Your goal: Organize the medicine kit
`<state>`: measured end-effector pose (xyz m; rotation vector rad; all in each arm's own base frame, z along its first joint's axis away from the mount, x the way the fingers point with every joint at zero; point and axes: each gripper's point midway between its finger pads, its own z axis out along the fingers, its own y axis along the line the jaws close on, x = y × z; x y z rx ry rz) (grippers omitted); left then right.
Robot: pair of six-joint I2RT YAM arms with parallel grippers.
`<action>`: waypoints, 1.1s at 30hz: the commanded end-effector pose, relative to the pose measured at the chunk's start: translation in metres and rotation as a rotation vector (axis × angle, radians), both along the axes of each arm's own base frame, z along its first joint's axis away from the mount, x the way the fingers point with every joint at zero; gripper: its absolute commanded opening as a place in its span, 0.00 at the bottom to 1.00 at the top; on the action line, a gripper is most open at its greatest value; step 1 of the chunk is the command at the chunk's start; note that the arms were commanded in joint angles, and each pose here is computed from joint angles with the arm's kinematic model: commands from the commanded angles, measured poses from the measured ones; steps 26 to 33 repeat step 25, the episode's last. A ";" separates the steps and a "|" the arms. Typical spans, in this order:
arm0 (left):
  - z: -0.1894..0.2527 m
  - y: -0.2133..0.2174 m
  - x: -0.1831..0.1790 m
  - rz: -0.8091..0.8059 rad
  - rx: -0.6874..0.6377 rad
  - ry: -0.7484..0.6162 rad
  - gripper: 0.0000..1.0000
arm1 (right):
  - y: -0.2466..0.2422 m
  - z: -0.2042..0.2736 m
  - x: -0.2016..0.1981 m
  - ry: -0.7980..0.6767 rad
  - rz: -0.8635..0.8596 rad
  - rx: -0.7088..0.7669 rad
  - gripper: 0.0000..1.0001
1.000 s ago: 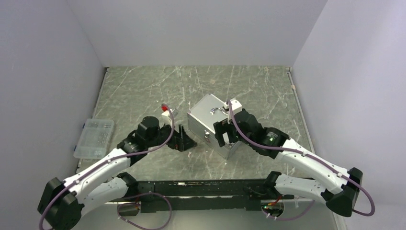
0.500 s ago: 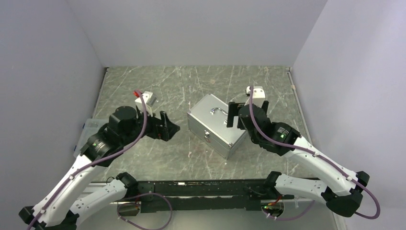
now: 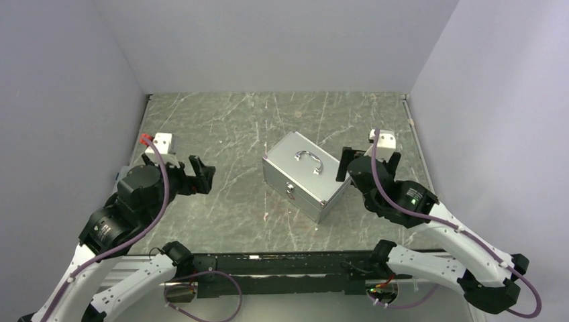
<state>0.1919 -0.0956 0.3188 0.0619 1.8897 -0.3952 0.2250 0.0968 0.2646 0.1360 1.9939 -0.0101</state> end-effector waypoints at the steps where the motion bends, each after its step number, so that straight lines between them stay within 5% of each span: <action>1: -0.007 0.027 0.003 0.141 0.033 -0.010 0.99 | -0.018 0.006 -0.005 -0.041 -0.035 -0.014 1.00; 33: -0.031 0.033 -0.002 0.164 0.036 0.018 0.99 | -0.031 0.005 -0.019 -0.050 -0.020 0.023 1.00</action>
